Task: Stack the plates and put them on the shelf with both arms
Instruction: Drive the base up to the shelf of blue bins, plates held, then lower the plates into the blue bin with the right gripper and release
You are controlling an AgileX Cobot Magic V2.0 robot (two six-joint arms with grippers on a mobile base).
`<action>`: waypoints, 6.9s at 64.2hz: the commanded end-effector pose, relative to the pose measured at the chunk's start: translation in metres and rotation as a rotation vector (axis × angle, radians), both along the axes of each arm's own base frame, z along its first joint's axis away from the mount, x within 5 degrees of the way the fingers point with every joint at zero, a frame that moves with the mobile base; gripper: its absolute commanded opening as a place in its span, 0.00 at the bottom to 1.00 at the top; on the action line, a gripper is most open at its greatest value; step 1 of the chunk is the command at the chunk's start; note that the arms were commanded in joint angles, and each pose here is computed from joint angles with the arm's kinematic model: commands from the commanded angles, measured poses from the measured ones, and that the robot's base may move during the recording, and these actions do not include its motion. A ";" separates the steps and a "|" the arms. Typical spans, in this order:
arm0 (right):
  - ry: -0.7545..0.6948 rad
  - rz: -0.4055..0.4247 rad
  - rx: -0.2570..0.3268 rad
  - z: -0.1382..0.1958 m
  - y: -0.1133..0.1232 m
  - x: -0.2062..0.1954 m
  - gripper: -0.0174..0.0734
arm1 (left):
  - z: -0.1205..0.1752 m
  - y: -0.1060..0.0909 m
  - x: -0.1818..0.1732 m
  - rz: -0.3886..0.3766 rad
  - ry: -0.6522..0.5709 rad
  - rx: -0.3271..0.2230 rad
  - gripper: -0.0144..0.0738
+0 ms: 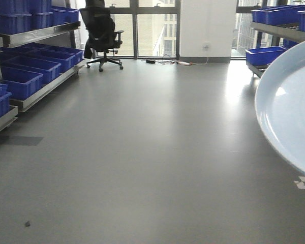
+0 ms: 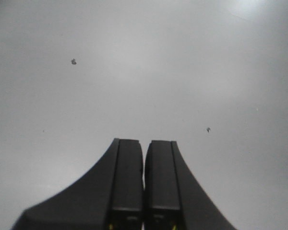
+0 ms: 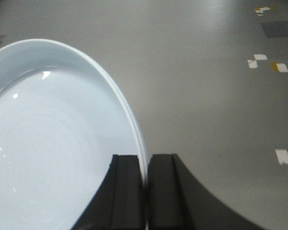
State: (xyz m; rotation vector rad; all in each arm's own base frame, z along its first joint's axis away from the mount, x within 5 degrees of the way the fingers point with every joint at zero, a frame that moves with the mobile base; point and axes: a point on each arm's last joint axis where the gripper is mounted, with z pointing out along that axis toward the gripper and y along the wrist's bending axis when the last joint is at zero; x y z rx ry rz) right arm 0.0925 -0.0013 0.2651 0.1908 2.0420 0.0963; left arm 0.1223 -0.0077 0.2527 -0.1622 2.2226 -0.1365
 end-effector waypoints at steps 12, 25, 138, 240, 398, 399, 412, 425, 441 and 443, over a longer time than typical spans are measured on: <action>-0.120 -0.002 -0.001 0.017 0.000 0.004 0.26 | 0.014 -0.002 0.006 -0.009 -0.091 -0.011 0.27; -0.120 -0.002 -0.001 0.017 0.000 0.004 0.26 | 0.014 -0.002 0.006 -0.009 -0.091 -0.011 0.27; -0.120 -0.002 -0.001 0.017 0.000 0.004 0.26 | 0.014 -0.002 0.006 -0.009 -0.095 -0.011 0.27; -0.120 -0.002 -0.001 0.017 0.000 0.004 0.26 | 0.014 -0.002 0.006 -0.009 -0.098 -0.012 0.27; -0.506 0.015 0.002 0.020 0.001 0.002 0.25 | 0.014 -0.002 0.006 -0.009 -0.098 -0.012 0.27; -0.506 0.015 0.002 0.020 0.001 0.002 0.25 | 0.014 -0.002 0.006 -0.009 -0.098 -0.012 0.27; -0.501 0.015 0.001 0.019 0.001 0.002 0.25 | 0.014 -0.002 0.006 -0.009 -0.098 -0.012 0.27; -0.557 0.014 0.000 -0.009 0.001 -0.020 0.25 | 0.014 -0.002 0.006 -0.009 -0.098 -0.012 0.27; -0.564 0.012 0.001 -0.060 0.001 -0.038 0.25 | 0.014 -0.002 0.006 -0.009 -0.098 -0.012 0.27; -0.567 0.013 0.001 -0.060 0.001 -0.037 0.25 | 0.014 -0.002 0.006 -0.009 -0.098 -0.012 0.27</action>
